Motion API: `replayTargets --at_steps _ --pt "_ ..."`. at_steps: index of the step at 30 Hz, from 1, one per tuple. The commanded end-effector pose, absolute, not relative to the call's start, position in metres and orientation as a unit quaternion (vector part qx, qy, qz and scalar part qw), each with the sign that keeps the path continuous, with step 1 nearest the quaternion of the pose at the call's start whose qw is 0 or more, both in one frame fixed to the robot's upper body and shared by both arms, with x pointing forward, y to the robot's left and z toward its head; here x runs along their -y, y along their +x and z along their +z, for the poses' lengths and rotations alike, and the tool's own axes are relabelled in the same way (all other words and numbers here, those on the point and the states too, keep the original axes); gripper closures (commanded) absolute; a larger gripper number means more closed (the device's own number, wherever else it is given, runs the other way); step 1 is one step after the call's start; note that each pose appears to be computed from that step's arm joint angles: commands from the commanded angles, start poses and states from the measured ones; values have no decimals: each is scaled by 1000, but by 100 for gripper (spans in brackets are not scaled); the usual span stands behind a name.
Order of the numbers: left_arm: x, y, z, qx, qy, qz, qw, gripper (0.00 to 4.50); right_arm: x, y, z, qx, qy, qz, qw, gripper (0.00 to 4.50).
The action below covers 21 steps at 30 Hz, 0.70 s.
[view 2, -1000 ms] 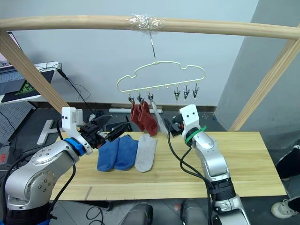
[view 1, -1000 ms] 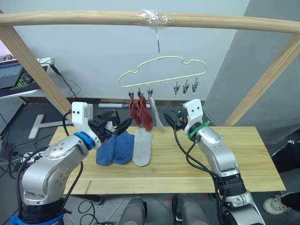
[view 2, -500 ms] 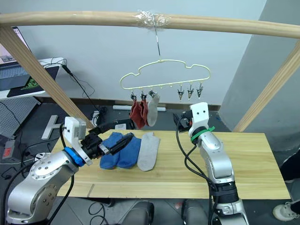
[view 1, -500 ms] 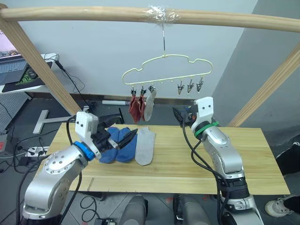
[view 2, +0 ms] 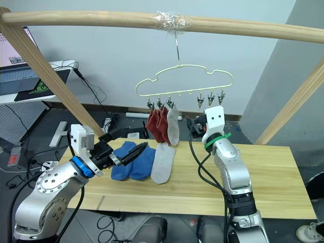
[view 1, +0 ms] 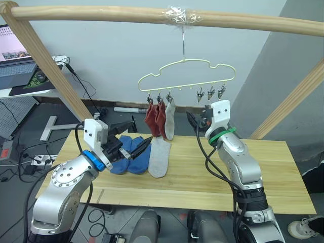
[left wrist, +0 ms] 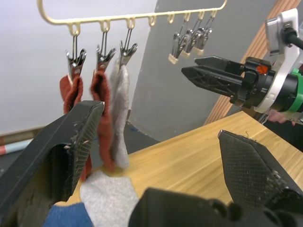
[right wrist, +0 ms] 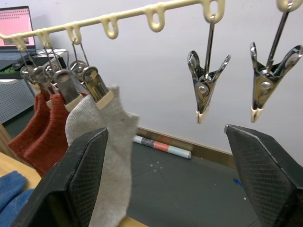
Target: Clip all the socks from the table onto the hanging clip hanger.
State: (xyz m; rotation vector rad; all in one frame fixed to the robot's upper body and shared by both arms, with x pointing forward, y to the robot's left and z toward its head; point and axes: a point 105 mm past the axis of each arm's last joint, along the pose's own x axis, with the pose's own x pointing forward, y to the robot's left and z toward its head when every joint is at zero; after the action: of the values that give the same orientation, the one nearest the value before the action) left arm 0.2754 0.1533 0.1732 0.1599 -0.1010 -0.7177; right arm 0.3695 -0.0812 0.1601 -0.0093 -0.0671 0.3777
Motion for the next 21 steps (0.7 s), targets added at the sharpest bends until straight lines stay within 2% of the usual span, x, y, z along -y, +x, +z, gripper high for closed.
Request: replayTargets --at_steps 1,21 --pt "-151 275 182 71 84 -354 929 0 74 374 174 52 2 188 981 40" --pt "-158 279 188 84 88 -338 933 0 57 397 195 92 5 185 979 40"
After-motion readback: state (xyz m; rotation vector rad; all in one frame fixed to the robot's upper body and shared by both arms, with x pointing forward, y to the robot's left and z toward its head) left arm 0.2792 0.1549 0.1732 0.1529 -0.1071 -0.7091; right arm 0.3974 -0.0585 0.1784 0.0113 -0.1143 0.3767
